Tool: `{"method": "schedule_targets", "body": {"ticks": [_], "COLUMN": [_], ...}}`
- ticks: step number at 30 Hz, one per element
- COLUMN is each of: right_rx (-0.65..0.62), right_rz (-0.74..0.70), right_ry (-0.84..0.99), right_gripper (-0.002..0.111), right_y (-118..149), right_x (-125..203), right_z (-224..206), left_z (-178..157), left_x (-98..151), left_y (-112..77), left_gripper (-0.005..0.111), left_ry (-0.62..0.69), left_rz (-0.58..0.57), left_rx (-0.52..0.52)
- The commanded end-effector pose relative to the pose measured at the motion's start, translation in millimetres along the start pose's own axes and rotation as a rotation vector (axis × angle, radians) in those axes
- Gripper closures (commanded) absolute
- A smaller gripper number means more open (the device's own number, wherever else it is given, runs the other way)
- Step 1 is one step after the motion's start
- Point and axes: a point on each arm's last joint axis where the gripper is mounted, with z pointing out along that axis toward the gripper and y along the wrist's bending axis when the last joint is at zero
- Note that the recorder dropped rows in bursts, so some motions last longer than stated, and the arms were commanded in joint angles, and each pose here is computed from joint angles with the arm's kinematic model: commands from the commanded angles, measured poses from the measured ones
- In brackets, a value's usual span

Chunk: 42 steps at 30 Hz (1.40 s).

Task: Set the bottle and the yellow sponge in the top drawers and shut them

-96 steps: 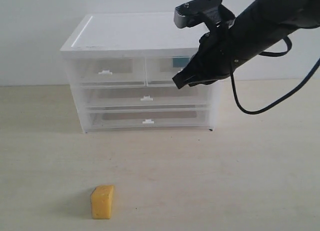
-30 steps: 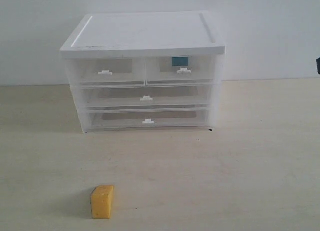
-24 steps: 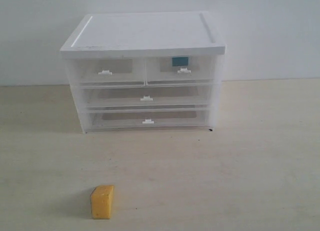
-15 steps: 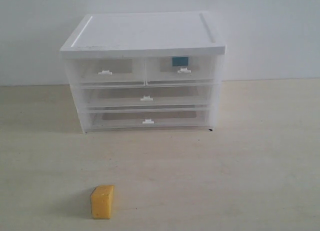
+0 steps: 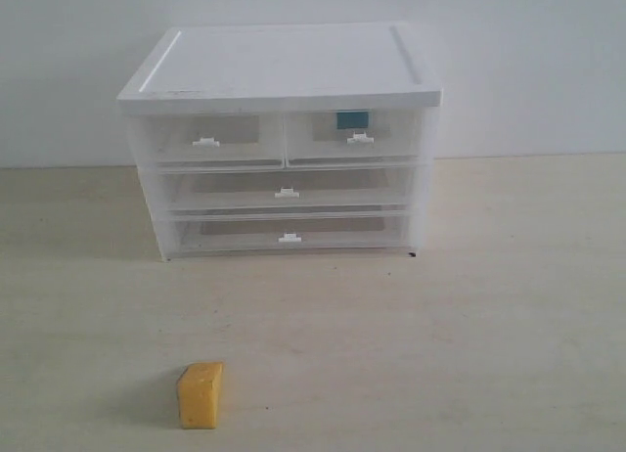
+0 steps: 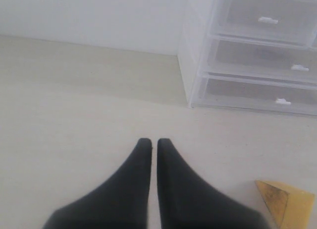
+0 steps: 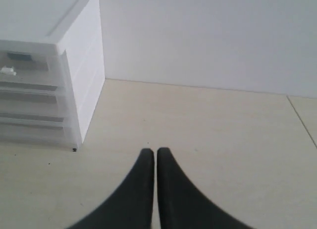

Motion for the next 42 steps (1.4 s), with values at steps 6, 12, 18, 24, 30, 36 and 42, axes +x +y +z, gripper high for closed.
{"method": "schedule_targets", "body": {"ticks": [6,12,18,24,30,36,42], "right_rx": [0.000,0.002,-0.003,-0.005,-0.009,-0.034,-0.062], "right_rz": [-0.015,-0.015,0.001,0.029,0.046,-0.022,-0.026], "right_ry": [-0.101,-0.116,-0.110,-0.147,-0.147,-0.202,-0.268], "right_gripper": [0.108,0.108,0.108,0.108,0.108,0.108,0.108], "right_y": [5.3,8.0,9.8,10.8,11.2,13.5,15.0], "right_x": [52.0,86.2,104.5,111.7,113.4,113.3,118.7], "right_z": [-19.4,-30.4,-27.5,-23.3,-22.6,-31.2,-48.9], "left_z": [0.1,0.1,0.1,0.1,0.1,0.1,0.1], "left_x": [0.1,0.1,0.1,0.1,0.1,0.1,0.1], "left_y": [-0.1,-0.1,-0.1,-0.1,-0.1,-0.1,-0.1], "left_gripper": [0.103,0.103,0.103,0.103,0.103,0.103,0.103], "left_ry": [-0.010,-0.010,-0.010,-0.010,-0.010,-0.010,-0.010], "left_rz": [-0.016,-0.016,-0.016,-0.016,-0.016,-0.016,-0.016], "left_rx": [0.001,0.001,0.001,0.001,0.001,0.001,0.001]}}
